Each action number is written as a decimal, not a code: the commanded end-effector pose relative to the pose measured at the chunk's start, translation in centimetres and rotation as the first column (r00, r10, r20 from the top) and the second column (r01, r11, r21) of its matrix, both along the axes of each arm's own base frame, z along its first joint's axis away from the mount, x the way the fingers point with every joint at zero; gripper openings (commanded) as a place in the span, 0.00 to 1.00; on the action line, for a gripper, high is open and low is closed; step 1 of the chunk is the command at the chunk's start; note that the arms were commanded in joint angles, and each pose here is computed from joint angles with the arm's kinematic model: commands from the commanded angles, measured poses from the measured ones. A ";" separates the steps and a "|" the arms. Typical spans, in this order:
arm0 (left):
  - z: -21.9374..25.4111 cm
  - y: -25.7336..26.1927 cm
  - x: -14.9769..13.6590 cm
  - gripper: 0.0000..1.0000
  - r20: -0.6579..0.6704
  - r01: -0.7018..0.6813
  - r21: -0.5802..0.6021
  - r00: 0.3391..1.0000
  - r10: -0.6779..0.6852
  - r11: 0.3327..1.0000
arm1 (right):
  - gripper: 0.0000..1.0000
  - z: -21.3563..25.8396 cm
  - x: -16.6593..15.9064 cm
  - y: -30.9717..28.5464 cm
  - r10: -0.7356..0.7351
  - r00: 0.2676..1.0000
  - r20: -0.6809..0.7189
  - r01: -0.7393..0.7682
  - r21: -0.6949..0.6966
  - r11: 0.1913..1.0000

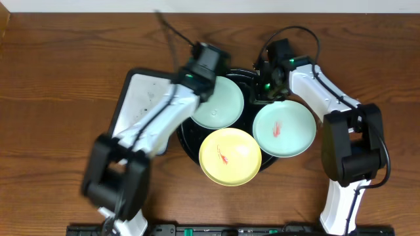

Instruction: Clean dirty plates on tray and stack at the side

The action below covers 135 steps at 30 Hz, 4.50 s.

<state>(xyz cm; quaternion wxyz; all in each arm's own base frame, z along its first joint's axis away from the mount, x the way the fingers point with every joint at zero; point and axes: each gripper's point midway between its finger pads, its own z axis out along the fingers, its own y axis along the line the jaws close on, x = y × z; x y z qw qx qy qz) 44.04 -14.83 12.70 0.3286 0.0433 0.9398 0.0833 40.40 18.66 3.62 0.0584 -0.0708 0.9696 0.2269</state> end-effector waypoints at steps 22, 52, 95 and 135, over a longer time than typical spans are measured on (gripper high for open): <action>3.0 13.9 -8.3 0.07 -0.297 -0.328 -0.289 0.924 0.241 0.899 | 0.30 -1.9 0.3 2.4 -0.008 0.994 0.113 0.025 -0.151 0.988; -4.8 15.4 -9.9 0.08 -0.447 -0.384 -0.219 0.857 0.258 0.897 | 0.01 15.8 2.7 -2.1 0.088 0.793 0.603 0.231 -0.431 0.872; -4.8 15.4 -9.9 0.08 -0.448 -0.385 -0.219 0.856 0.258 0.897 | 0.53 2.4 -2.6 -10.2 -0.479 0.862 -0.166 0.439 -0.229 0.869; -4.8 15.4 -9.9 0.08 -0.448 -0.385 -0.219 0.856 0.258 0.897 | 0.01 14.7 2.6 -5.1 0.184 0.767 0.614 0.393 -0.677 0.622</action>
